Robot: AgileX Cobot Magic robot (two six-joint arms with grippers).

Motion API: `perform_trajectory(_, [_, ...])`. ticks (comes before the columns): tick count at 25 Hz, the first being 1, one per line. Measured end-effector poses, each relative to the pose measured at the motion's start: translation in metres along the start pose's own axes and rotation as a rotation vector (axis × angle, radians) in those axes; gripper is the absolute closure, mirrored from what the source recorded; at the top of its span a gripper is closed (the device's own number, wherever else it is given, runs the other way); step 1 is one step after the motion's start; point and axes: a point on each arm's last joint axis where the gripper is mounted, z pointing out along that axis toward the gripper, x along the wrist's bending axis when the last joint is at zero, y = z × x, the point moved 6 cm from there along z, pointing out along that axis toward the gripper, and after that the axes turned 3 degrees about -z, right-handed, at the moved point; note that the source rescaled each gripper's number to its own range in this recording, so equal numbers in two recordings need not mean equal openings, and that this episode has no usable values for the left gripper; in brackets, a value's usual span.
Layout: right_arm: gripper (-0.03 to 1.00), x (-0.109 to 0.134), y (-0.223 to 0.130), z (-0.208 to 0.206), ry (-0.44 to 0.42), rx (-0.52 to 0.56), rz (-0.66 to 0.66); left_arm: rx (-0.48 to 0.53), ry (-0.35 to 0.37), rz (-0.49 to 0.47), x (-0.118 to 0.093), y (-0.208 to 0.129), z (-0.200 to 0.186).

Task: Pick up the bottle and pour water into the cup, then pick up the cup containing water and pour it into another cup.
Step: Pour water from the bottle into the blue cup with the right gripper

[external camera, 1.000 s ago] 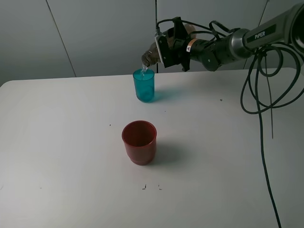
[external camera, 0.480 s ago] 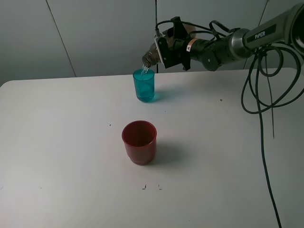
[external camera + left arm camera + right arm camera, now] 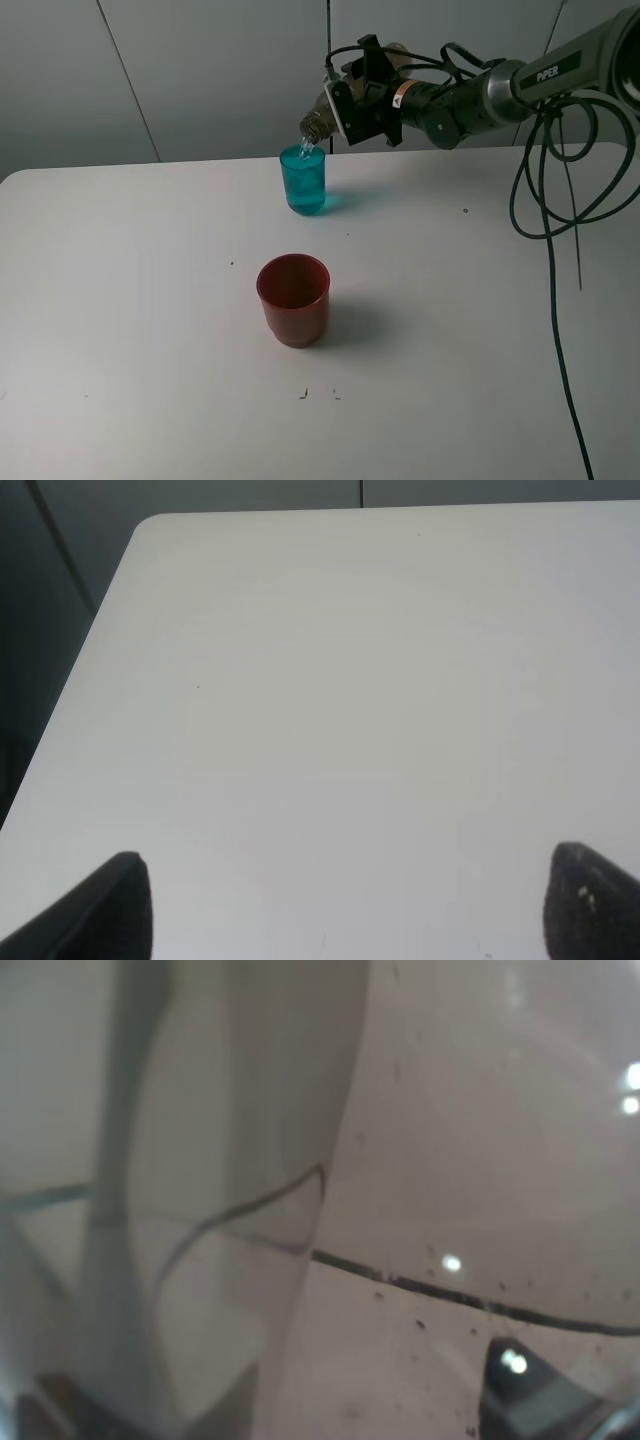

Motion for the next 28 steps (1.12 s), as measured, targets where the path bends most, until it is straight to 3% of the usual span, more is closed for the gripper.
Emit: perform_trajectory(28, [0.97, -0.0088, -0.0002, -0.0003, -0.058, 0.004, -0.093, 0.000, 0.000, -0.002, 0.0000, 0.0000, 0.0000])
